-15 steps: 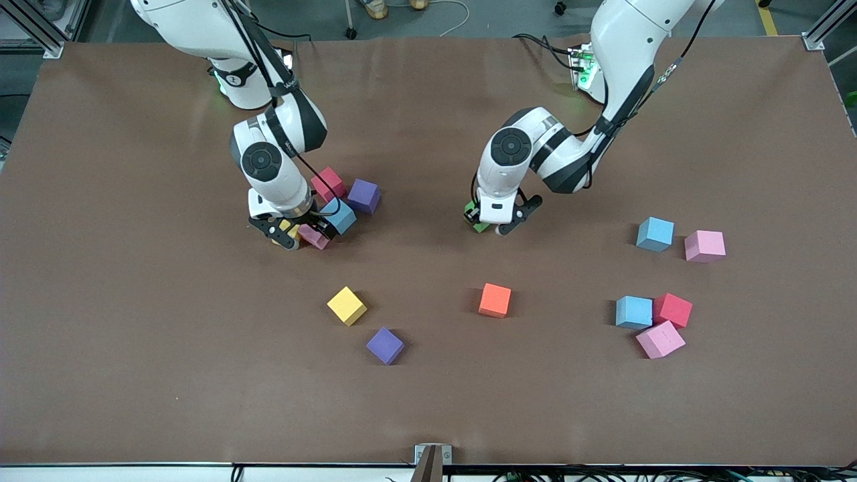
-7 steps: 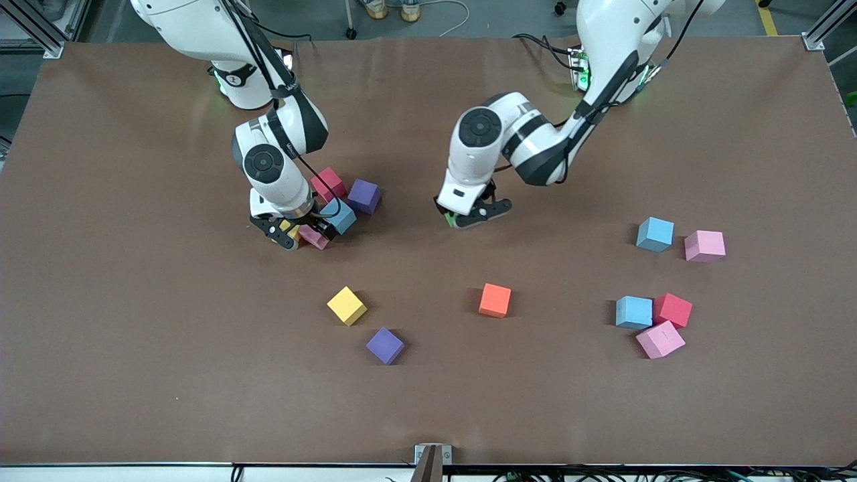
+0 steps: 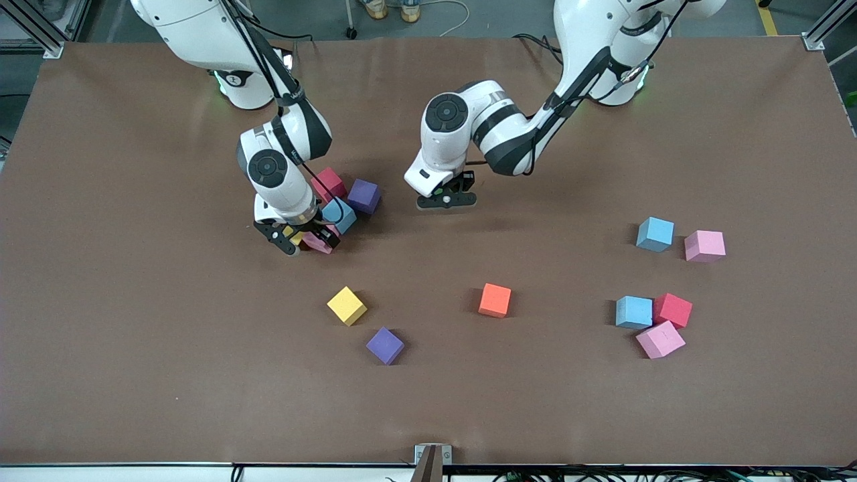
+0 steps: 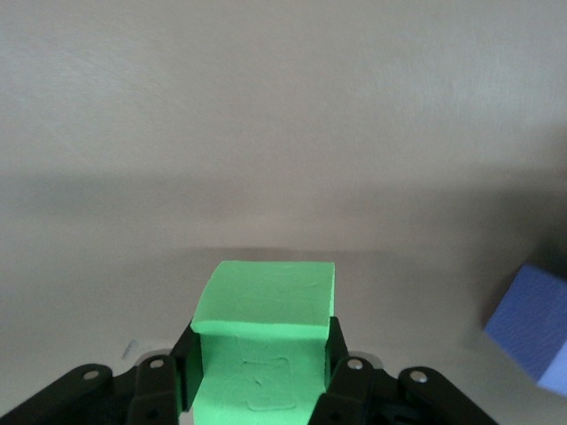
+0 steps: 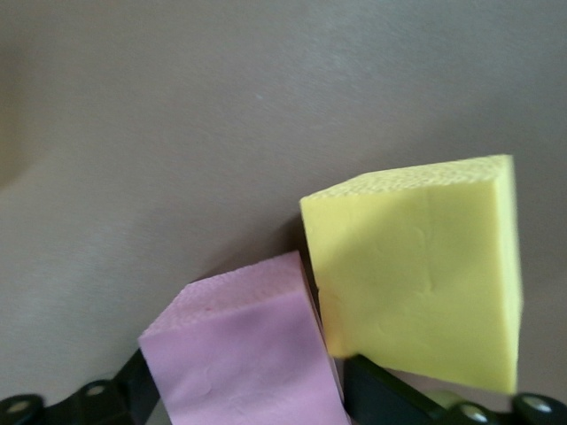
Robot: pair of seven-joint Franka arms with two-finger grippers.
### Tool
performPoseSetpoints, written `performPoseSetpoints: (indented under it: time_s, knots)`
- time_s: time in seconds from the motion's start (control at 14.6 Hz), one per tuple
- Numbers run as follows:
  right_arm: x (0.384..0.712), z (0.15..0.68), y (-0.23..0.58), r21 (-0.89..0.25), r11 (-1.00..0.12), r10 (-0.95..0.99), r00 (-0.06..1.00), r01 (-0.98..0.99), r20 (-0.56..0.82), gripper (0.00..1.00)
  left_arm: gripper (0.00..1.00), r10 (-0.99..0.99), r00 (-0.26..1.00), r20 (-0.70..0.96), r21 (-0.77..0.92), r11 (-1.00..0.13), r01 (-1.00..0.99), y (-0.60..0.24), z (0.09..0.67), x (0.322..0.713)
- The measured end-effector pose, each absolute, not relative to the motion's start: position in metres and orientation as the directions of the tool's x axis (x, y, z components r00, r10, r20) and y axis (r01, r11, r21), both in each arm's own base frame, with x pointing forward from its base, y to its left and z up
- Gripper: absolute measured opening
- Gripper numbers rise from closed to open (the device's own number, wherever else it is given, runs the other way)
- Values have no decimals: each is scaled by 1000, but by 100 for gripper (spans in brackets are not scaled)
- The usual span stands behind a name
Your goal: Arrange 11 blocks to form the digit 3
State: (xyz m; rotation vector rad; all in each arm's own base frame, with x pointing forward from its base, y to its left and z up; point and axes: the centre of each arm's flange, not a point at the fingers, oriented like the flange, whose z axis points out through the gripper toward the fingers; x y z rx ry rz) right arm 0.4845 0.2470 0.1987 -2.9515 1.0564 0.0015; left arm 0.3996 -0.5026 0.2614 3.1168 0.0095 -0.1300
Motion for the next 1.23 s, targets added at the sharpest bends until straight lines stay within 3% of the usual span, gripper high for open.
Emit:
performPoseSetpoints:
  time_s: [0.34,0.68,1.23]
  knots:
    - [492,201,251,-18,-773,-634,773,-634,2,84,56,-101,990,-100,29,-995,-99,-520,250,384]
    - [497,204,256,-27,-776,-631,776,-630,6,60,56,-32,989,-141,-10,-999,-34,-548,232,355]
    - [500,208,260,-15,-778,-628,778,-628,1,55,56,-23,990,-138,-49,-998,-30,-555,210,344]
